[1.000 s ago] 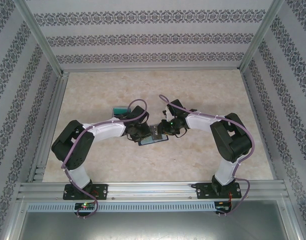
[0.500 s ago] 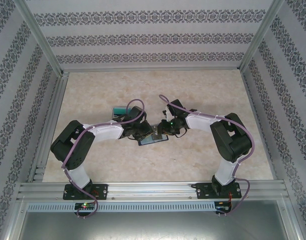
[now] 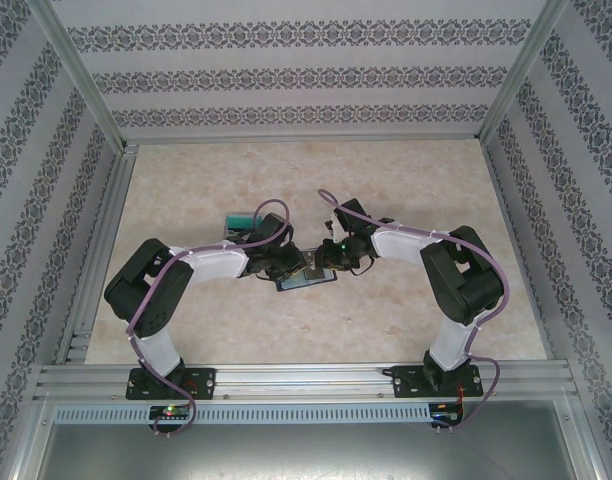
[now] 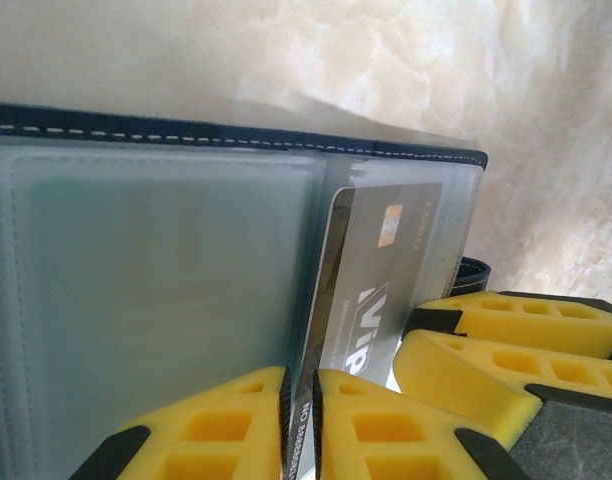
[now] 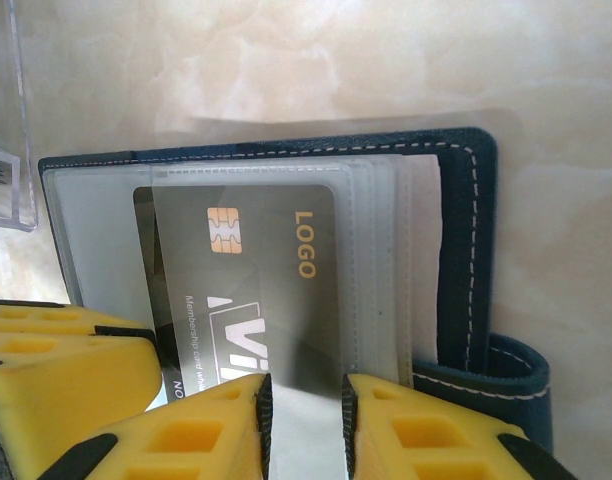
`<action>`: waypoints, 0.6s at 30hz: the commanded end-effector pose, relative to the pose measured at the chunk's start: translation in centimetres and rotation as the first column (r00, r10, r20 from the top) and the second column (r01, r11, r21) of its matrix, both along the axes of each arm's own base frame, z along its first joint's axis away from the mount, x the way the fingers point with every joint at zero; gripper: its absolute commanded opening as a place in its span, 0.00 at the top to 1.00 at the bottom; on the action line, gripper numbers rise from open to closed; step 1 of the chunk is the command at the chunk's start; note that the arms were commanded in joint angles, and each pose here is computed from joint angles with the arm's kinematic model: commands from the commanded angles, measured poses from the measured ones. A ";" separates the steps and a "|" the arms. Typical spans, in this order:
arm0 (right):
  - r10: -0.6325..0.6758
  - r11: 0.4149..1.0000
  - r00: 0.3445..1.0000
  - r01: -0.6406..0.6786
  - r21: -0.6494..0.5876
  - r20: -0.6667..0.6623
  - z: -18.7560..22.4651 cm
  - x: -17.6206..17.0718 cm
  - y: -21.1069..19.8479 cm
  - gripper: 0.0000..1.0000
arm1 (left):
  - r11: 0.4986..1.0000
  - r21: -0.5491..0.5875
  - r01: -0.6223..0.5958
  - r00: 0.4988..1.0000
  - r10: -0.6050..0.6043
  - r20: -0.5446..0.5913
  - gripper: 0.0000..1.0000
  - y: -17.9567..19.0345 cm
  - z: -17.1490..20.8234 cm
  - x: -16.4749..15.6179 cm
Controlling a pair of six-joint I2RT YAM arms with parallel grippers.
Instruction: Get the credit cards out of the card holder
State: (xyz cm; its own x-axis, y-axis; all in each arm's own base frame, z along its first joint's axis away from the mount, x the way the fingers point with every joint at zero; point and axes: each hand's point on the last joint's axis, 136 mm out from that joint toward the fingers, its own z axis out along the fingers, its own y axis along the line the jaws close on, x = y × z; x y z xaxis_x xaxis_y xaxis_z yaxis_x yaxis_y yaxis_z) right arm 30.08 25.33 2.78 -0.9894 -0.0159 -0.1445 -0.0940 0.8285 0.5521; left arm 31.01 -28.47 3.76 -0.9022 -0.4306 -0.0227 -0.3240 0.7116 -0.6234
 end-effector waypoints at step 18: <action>0.008 1.000 1.000 -0.009 -0.007 -0.025 -0.7 -0.4 0.4 0.72 | 0.998 -0.027 0.049 0.998 -0.048 0.034 0.97 0.0 -0.7 -0.4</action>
State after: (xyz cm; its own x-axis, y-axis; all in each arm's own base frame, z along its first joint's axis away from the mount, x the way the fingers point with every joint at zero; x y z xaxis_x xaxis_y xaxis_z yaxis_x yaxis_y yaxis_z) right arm 30.08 25.39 2.79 -0.9894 -0.0164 -0.1439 -0.0944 0.8267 0.5547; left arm 30.63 -28.72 2.95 -0.9150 -0.4028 -0.0213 -0.2970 0.7085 -0.6402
